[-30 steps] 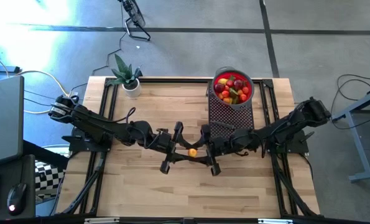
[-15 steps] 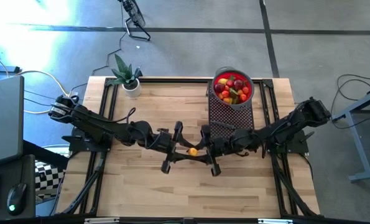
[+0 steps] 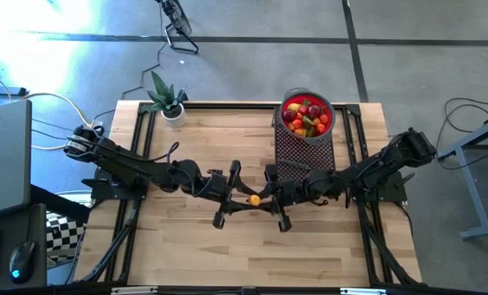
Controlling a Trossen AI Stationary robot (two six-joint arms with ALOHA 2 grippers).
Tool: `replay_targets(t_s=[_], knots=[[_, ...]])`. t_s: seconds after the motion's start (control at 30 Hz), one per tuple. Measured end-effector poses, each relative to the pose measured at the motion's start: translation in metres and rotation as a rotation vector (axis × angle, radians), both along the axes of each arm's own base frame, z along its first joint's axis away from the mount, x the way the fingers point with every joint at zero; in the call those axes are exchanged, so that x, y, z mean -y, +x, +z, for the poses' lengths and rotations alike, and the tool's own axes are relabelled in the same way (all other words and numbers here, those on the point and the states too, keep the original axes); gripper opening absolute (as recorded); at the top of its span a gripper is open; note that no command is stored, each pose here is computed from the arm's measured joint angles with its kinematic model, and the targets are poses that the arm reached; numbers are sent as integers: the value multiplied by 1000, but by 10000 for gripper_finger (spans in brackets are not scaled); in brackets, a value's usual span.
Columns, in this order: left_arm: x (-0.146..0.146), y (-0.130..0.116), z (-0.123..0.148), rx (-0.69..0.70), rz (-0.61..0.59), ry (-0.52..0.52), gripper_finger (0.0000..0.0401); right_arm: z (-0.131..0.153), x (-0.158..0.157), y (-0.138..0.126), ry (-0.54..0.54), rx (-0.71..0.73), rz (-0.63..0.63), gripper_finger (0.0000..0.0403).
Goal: Pick & Place Fruit
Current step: Put the pear into the strainer bowl on the shelf
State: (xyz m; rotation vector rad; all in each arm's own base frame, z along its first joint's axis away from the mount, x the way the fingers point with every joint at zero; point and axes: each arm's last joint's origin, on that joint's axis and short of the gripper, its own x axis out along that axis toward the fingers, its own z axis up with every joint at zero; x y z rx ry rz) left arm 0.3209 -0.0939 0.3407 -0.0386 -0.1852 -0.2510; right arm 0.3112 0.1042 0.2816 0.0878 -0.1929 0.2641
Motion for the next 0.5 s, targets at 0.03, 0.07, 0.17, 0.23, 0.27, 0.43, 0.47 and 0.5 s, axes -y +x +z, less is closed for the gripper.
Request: replay_targets(t_s=[0.03,0.07,0.17,0.23,0.27,0.43,0.47,0.5], knots=[[0,0,0,-1,0,0,136,0,0,0,0,0,0,47],[0,0,0,-2,0,0,136,0,0,0,0,0,-1,40],[0,0,0,-4,0,1,136,0,0,0,0,-1,-3,19],[0,0,0,-4,0,1,136,0,0,0,0,-1,-3,8],[0,0,0,-4,0,1,136,0,0,0,0,-3,-3,7],[0,0,-1,-6,0,1,136,-1,0,0,2,-9,-1,5],[0,0,-1,-6,0,1,136,-1,0,0,3,-10,-1,5],[0,0,-1,-6,0,2,136,-1,0,0,3,-11,0,5]])
